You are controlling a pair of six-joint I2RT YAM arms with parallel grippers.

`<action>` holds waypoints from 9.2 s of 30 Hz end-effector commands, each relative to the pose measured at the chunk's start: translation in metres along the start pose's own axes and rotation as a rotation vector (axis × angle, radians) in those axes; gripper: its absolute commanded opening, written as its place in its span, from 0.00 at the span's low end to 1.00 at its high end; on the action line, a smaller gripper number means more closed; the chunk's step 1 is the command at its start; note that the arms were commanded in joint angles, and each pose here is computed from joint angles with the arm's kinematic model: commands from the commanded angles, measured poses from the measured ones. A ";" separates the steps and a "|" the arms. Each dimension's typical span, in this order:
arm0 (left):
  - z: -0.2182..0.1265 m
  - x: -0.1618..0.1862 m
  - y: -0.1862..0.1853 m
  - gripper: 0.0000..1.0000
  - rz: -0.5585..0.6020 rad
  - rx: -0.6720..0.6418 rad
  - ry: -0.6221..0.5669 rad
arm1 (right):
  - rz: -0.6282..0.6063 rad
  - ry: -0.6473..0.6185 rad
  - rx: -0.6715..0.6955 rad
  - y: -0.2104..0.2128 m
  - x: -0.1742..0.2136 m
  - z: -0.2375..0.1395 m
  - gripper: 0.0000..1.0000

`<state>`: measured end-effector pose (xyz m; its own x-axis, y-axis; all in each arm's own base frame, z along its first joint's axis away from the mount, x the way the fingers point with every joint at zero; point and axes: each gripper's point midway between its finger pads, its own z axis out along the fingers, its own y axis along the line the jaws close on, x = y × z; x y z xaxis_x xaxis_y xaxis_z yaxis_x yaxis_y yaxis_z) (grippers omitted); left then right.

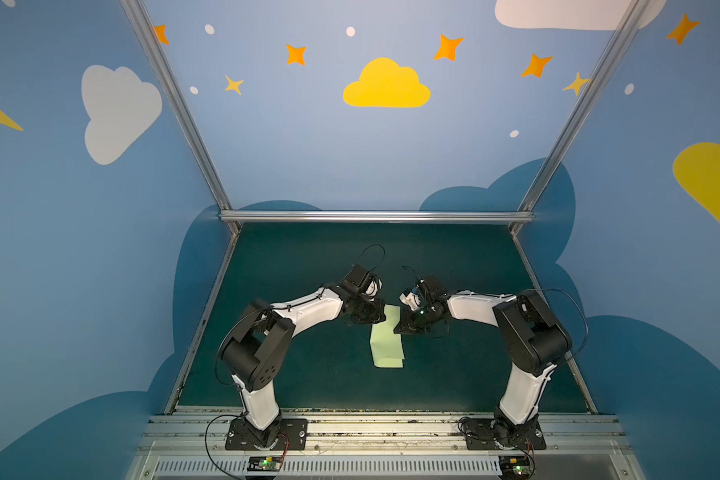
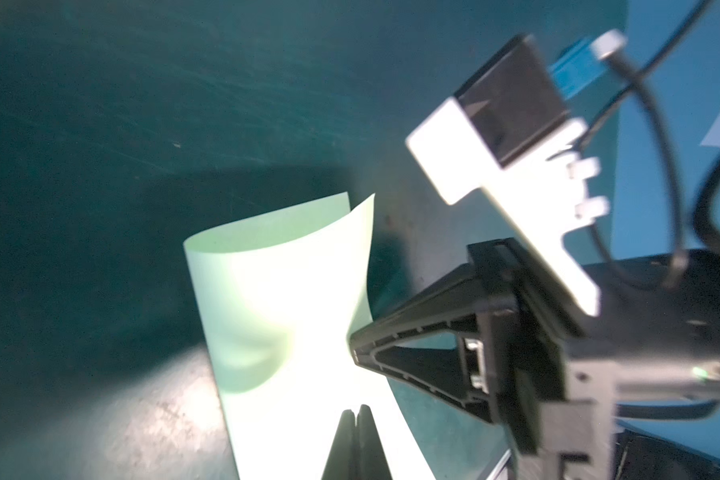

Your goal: Fold a paper plane with a square sheet of paper (fold left side to right side)

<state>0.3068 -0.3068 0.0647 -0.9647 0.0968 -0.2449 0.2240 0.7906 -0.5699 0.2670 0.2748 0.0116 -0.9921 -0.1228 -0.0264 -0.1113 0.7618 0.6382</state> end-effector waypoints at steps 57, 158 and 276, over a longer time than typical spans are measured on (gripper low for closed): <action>0.010 0.007 0.152 0.04 -0.256 -0.225 -0.099 | 0.119 0.144 0.307 -0.087 0.049 0.026 0.00; 0.022 -0.023 0.062 0.04 -0.024 0.000 0.018 | 0.002 0.168 0.406 -0.102 0.021 0.021 0.00; 0.026 0.006 0.087 0.04 -0.115 -0.070 0.045 | -0.069 -0.033 -0.065 0.097 0.053 0.003 0.00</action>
<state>0.3420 -0.2712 0.0171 -0.9733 0.0331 -0.2273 0.1670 0.7814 -0.6013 0.1938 0.3298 0.0661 -0.9832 -0.1577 -0.0916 -0.1787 0.7336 0.6556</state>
